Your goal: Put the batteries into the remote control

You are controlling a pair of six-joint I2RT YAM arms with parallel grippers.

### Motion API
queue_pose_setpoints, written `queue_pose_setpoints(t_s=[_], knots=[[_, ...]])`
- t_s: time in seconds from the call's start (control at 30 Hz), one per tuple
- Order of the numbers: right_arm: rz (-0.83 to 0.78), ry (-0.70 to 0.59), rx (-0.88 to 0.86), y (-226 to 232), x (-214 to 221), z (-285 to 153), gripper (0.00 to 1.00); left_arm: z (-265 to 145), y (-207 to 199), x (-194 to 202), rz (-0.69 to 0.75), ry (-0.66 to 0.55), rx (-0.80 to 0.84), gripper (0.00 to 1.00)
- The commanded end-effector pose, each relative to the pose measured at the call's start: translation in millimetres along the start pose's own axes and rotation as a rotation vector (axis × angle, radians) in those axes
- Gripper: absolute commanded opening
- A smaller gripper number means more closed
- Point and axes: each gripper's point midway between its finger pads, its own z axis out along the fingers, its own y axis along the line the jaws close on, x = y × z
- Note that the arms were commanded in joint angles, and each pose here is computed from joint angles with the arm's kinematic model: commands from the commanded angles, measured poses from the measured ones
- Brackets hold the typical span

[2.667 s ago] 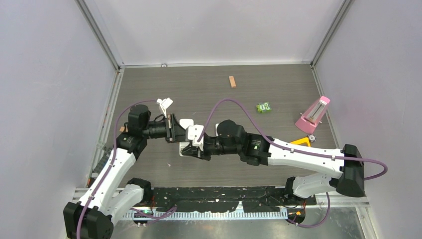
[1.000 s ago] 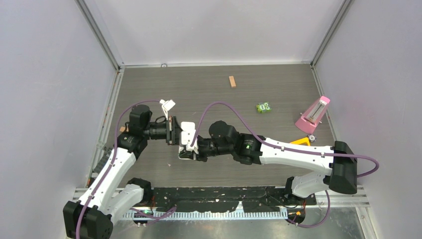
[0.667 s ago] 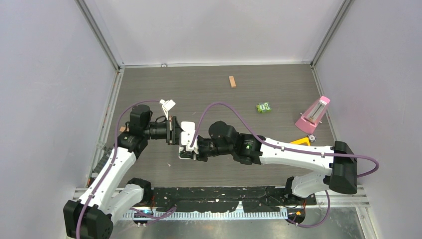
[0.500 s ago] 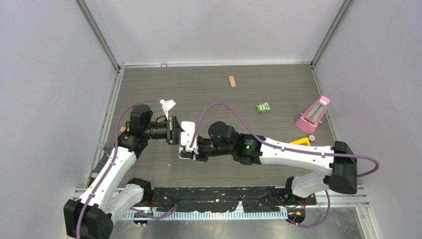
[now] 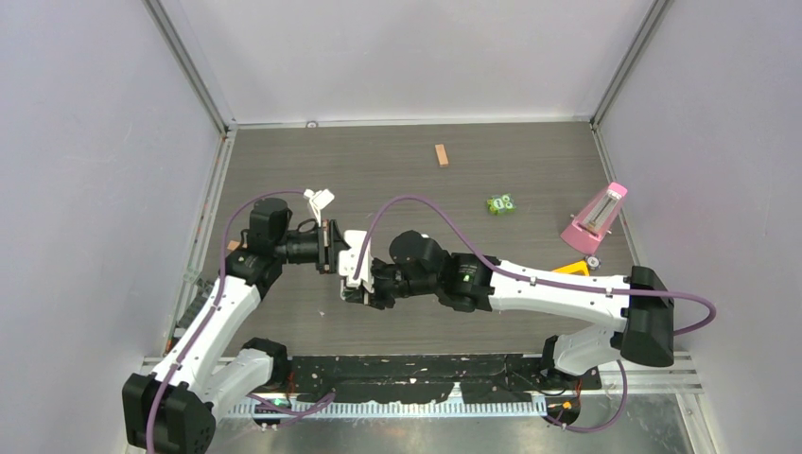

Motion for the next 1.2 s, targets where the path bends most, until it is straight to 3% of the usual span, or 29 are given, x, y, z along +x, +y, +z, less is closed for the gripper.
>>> queue_pose_setpoints(t_s=[0.0, 0.2, 0.7, 0.83, 0.97, 1.17], knots=[[0.024, -0.016, 0.016, -3.6, -11.3, 0.3, 0.33, -2.9, -20.5, -8.4, 0.050, -0.001, 0.046, 0.00], [0.063, -0.048, 0.064, -10.7, -22.7, -5.3, 0.52, -1.8, -17.2, -9.3, 0.045, 0.000, 0.036, 0.00], [0.218, -0.195, 0.090, -5.9, -60.4, -47.2, 0.77, 2.8, -0.7, -11.0, 0.025, -0.008, -0.012, 0.00], [0.354, -0.210, 0.138, -9.2, -63.0, -60.8, 0.99, 4.0, 2.3, -12.1, 0.018, -0.017, -0.019, 0.00], [0.580, -0.166, 0.253, -21.6, -50.9, -66.7, 0.95, 3.8, 0.6, -18.6, 0.036, -0.049, -0.023, 0.00], [0.920, -0.140, 0.265, -17.4, -31.7, -52.8, 0.95, 4.6, -1.6, -25.2, 0.024, -0.090, -0.019, 0.00]])
